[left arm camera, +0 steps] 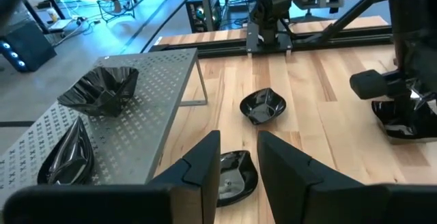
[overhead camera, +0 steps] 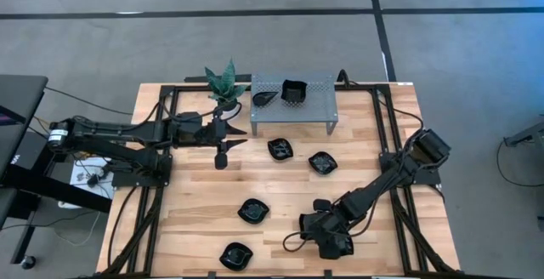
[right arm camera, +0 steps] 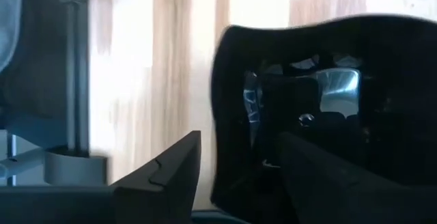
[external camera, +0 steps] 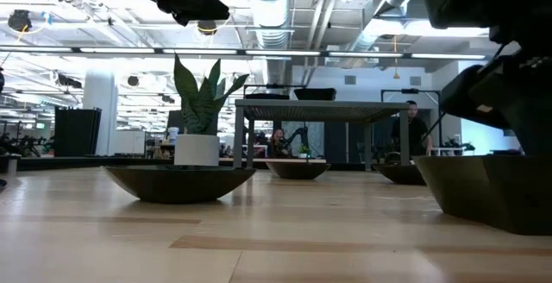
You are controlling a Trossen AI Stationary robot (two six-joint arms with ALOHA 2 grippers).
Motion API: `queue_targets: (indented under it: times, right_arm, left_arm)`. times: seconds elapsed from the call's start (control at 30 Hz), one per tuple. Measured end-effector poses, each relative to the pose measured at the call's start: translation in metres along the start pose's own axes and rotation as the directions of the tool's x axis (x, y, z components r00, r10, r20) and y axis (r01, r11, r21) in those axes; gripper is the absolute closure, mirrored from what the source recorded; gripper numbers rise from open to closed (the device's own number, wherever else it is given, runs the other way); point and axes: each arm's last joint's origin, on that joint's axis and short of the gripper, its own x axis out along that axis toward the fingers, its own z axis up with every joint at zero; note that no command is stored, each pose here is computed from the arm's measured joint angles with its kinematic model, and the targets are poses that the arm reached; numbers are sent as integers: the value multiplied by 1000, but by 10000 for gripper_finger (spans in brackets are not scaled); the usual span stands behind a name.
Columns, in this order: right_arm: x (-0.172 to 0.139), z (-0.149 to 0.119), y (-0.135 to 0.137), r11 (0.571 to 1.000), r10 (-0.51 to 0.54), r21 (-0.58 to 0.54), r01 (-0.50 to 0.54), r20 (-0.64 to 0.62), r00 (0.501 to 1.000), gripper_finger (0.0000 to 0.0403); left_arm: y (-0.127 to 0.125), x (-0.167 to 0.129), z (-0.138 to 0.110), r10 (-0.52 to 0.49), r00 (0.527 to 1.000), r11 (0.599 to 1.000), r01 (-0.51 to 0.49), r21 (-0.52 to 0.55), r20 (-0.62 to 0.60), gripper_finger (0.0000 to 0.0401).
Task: Pick & Place Mini shaped plates
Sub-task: Stack the distorted square plate on top of the distorted square plate on the shelf
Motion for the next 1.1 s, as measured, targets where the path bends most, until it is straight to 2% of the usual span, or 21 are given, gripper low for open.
queue_targets:
  times: [0.17, 0.47, 0.67, 0.8, 0.9, 0.97, 1.03, 1.1]
  right_arm:
    - [4, -3, -2, 1000, -12, -2, 12, -17, 1000, 250]
    - [0, 3, -9, 1000, 23, 20, -23, -28, 999, 388]
    - [-13, 24, -22, 1000, 7, -26, -7, -2, 1000, 388]
    - [-47, 42, -27, 997, -16, -72, 17, 10, 1000, 400]
    - [-83, 48, -36, 980, -141, -141, 143, 22, 990, 398]
    - [-109, 53, -44, 945, -252, -196, 261, 67, 965, 398]
    - [-135, 55, -58, 877, -397, -243, 415, 121, 910, 400]
    - [-159, 61, -73, 784, -526, -252, 568, 219, 822, 401]
  left_arm:
    - [0, 0, 0, 1, 1000, 1000, -1, 0, 4, 302]
    - [0, 0, 1, 1, 1000, 1000, -1, -1, 8, 302]
    - [0, 0, 1, 2, 1000, 1000, -2, 2, 13, 302]
    - [0, 0, 1, 2, 1000, 1000, -2, 4, 14, 302]
    - [0, 0, 2, 3, 1000, 1000, -3, 5, 17, 302]
    - [0, 0, 2, 3, 1000, 1000, -3, 5, 18, 302]
    - [0, 0, 2, 3, 1000, 1000, -4, 5, 20, 302]
    - [0, 0, 2, 3, 1000, 1000, -3, 5, 20, 302]
